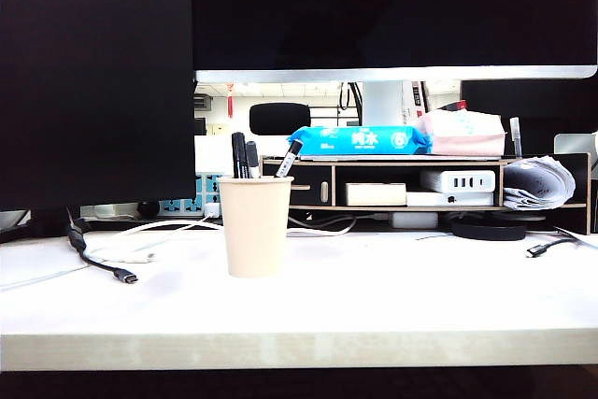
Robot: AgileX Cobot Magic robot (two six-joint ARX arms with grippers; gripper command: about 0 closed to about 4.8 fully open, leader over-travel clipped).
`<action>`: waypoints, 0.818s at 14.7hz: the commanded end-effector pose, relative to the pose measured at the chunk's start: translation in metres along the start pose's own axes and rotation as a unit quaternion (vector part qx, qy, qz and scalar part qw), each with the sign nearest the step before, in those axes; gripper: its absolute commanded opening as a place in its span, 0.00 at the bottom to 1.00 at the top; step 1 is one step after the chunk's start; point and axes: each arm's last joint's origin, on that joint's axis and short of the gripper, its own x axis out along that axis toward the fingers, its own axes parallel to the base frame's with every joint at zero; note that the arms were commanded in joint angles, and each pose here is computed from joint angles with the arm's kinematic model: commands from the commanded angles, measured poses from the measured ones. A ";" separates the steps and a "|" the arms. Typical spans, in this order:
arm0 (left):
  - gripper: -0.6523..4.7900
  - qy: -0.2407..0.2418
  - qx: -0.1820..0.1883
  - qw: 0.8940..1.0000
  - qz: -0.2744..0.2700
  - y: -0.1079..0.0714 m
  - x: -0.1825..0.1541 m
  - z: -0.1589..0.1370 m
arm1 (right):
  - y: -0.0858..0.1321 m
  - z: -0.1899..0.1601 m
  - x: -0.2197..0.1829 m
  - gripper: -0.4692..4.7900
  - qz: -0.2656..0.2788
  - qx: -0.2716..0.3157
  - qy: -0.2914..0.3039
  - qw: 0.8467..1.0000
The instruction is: Pick up the marker and insert it into the paper cup.
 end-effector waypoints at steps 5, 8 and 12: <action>0.11 0.006 -0.003 1.000 0.001 0.001 0.000 -0.001 | -0.004 -0.001 0.000 0.09 -0.015 -0.012 -0.001 1.000; 0.11 0.006 -0.003 1.000 0.001 0.001 0.000 -0.001 | -0.005 0.000 0.000 0.09 -0.007 -0.012 -0.003 1.000; 0.11 0.006 -0.003 1.000 0.001 0.001 0.000 -0.001 | -0.006 0.001 0.000 0.09 -0.008 -0.010 -0.009 1.000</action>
